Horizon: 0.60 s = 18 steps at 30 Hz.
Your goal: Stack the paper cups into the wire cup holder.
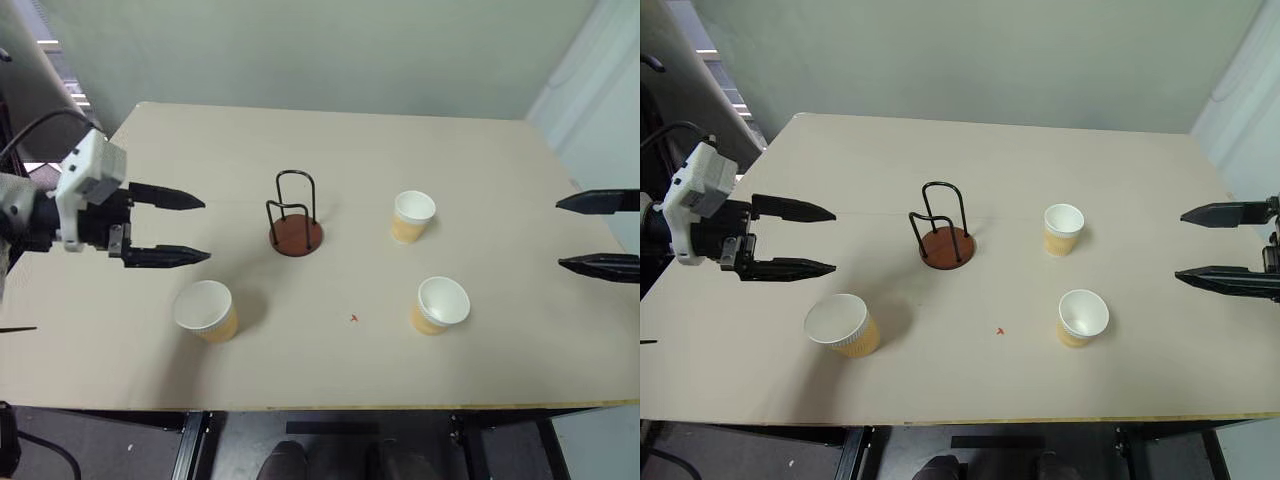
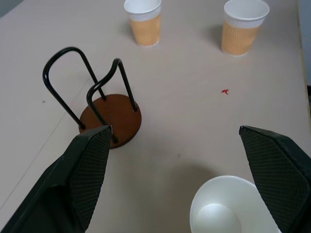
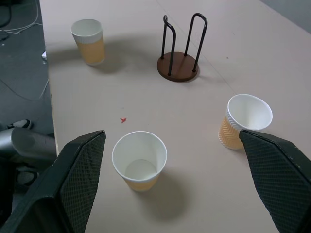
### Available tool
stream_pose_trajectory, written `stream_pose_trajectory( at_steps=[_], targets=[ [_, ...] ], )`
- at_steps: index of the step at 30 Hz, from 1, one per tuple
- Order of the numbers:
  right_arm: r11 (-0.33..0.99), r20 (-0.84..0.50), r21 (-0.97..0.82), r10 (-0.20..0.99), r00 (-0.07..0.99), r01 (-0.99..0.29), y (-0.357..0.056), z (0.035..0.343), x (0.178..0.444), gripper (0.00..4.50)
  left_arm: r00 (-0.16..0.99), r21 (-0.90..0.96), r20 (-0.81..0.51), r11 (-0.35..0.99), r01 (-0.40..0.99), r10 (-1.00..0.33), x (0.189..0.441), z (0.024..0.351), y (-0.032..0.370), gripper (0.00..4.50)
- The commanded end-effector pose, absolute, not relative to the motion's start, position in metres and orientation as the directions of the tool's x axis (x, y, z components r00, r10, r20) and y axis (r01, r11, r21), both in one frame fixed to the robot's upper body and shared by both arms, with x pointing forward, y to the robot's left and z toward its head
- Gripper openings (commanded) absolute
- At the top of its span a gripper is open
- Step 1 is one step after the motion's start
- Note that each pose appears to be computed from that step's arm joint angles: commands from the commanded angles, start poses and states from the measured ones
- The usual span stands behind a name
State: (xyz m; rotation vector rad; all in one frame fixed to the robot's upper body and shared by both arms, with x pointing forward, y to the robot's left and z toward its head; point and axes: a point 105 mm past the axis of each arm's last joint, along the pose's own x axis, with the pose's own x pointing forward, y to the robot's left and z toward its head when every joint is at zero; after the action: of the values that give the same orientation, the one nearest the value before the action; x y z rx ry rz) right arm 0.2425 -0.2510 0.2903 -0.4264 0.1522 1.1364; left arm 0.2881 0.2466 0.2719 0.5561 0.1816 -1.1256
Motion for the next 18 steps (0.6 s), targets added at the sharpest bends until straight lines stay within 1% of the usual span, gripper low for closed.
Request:
stream_pose_trajectory(
  at_steps=[1, 4, 8, 11, 16, 18],
  targets=[
    [0.359, -0.290, -0.325, 0.843, 0.453, -0.875, -0.251, 0.307, 0.240, 4.49, 0.462, 0.386, -0.389, 0.315, 0.867, -0.797, 0.290, 0.282, 0.247, 4.47],
    [0.362, -0.290, -0.328, 0.840, 0.458, -0.873, -0.252, 0.305, 0.240, 4.49, 0.464, 0.388, -0.380, 0.317, 0.865, -0.800, 0.292, 0.280, 0.245, 4.47],
    [0.369, -0.290, -0.332, 0.836, 0.466, -0.868, -0.253, 0.302, 0.241, 4.49, 0.513, 0.406, -0.340, 0.369, 0.836, -0.789, 0.306, 0.276, 0.244, 4.47],
    [0.371, -0.282, -0.342, 0.836, 0.471, -0.864, -0.252, 0.303, 0.242, 4.49, 0.493, 0.375, -0.341, 0.365, 0.852, -0.801, 0.314, 0.264, 0.235, 4.47],
    [0.360, -0.271, -0.355, 0.843, 0.464, -0.862, -0.248, 0.306, 0.242, 4.49, 0.550, 0.361, -0.299, 0.441, 0.821, -0.779, 0.348, 0.250, 0.228, 4.47],
    [0.357, -0.266, -0.361, 0.846, 0.462, -0.861, -0.247, 0.307, 0.242, 4.49, 0.556, 0.367, -0.293, 0.446, 0.817, -0.778, 0.358, 0.245, 0.224, 4.47]
  ],
)
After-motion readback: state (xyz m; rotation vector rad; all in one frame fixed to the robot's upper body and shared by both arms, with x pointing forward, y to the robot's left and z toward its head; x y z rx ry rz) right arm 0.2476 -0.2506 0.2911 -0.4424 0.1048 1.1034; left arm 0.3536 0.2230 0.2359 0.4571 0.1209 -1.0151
